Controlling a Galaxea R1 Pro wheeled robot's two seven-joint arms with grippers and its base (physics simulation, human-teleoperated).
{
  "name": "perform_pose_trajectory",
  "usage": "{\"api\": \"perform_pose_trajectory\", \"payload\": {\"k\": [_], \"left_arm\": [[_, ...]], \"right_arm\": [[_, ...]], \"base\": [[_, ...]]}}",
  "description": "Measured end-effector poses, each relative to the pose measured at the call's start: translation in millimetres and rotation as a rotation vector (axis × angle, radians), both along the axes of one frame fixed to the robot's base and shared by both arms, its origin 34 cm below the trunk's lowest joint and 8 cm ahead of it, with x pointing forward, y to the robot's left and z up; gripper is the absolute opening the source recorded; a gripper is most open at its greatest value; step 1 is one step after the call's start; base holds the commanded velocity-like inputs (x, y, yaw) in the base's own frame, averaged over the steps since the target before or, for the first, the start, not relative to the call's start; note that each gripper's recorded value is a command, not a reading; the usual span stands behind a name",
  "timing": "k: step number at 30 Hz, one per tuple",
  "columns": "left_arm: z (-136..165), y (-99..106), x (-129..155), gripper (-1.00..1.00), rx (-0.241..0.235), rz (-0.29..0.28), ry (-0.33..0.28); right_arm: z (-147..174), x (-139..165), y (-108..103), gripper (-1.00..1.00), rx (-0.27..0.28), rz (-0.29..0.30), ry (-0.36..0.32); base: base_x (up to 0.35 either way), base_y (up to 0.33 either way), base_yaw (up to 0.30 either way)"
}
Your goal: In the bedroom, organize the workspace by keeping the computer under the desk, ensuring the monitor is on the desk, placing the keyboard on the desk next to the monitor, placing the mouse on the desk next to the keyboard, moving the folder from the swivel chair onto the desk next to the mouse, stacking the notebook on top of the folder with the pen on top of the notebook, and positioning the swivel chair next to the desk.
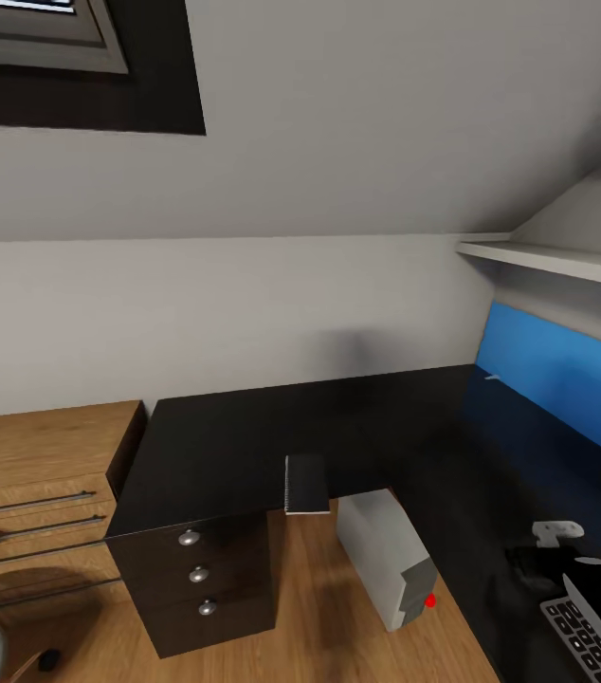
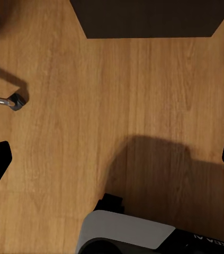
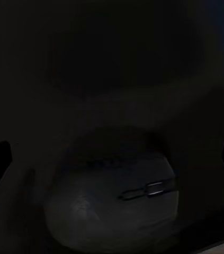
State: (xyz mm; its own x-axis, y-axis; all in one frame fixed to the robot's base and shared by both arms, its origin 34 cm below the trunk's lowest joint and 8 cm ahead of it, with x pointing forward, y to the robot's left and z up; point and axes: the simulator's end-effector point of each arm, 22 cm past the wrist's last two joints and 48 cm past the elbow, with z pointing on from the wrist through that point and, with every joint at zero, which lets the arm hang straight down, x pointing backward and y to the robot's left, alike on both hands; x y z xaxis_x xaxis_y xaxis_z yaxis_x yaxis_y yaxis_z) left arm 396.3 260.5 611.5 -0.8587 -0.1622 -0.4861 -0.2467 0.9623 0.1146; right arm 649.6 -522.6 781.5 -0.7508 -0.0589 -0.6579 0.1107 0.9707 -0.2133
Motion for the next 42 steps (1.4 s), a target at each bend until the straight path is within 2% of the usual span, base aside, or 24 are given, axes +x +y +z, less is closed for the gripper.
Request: {"api": "perform_pose_trajectory", "payload": {"k": [7, 9, 11, 14, 16, 17, 19, 22, 25, 29, 30, 31, 33, 36, 37, 42], "left_arm": [[0.0, 0.1, 0.0, 1.0, 0.0, 0.0, 0.0], [0.0, -0.1, 0.0, 1.0, 0.0, 0.0, 0.0], [0.0, 0.0, 0.0, 1.0, 0.0, 0.0, 0.0], [0.0, -1.9, 0.0, 1.0, -0.002, -0.001, 0.0], [0.0, -3.4, 0.1, 1.0, -0.004, -0.003, 0.0], [0.0, -3.5, 0.1, 1.0, -0.004, -0.004, 0.0], [0.0, -3.4, 0.2, 1.0, -0.003, -0.004, 0.0], [-1.2, -3.7, -2.0, 1.0, -0.003, -0.004, 0.005], [-2.9, -3.5, -4.8, 1.0, -0.003, -0.005, 0.012], [-3.5, -3.2, -5.7, 1.0, -0.002, -0.004, 0.012], [-3.4, -3.0, -5.4, 1.0, -0.001, -0.003, 0.009], [-3.2, -2.7, -4.7, 1.0, -0.001, -0.002, 0.005], [-3.0, -2.4, -4.3, 1.0, 0.0, -0.001, 0.002], [-2.9, -1.5, -4.1, 1.0, 0.001, 0.0, 0.001], [-3.0, -1.5, -4.2, 1.0, 0.0, 0.001, 0.001], [-3.1, -1.4, -4.4, 1.0, 0.0, 0.001, 0.002]], "right_arm": [[2.6, 2.9, 1.1, 1.0, -0.002, 0.005, -0.01], [6.5, 7.1, 1.9, 1.0, -0.006, 0.01, -0.029], [19.4, 19.3, 3.4, 1.0, -0.017, 0.024, -0.089], [25.7, 26.5, 8.4, 1.0, -0.008, 0.024, -0.123], [26.6, 36.9, 32.8, 1.0, 0.025, 0.037, -0.147], [31.1, 48.1, 57.1, 1.0, 0.052, 0.046, -0.164], [39.8, 58.2, 73.8, 1.0, 0.062, 0.039, -0.174], [65.0, 77.9, 103.9, 1.0, 0.045, -0.009, -0.217], [73.4, 84.0, 120.9, 1.0, 0.026, -0.049, -0.242], [74.4, 84.8, 141.4, 1.0, 0.009, -0.101, -0.251], [73.1, 84.5, 150.2, 1.0, 0.008, -0.114, -0.251], [69.3, 83.8, 168.9, 1.0, 0.019, -0.124, -0.246], [61.2, 80.7, 186.9, 1.0, 0.03, -0.121, -0.23], [53.9, 77.9, 202.5, 1.0, 0.035, -0.109, -0.217], [52.2, 78.8, 224.8, 1.0, 0.046, -0.088, -0.228], [47.9, 75.9, 260.2, 1.0, 0.063, -0.056, -0.234]], "base": [[0.0, 0.0, 0.0], [0.0, 0.0, 0.0], [0.0, 0.0, 0.0], [0.0, 0.0, 0.0], [0.0, 0.0, 0.0], [0.0, 0.0, 0.0], [0.0, 0.0, 0.0], [0.0, 0.0, 0.0], [0.0, 0.0, 0.0], [-0.049, 0.0, 0.0], [-0.221, 0.0, 0.0], [-0.248, 0.0, 0.0], [-0.279, 0.026, 0.0], [-0.304, 0.099, 0.0], [-0.299, 0.164, 0.0], [-0.297, 0.164, 0.0]]}}
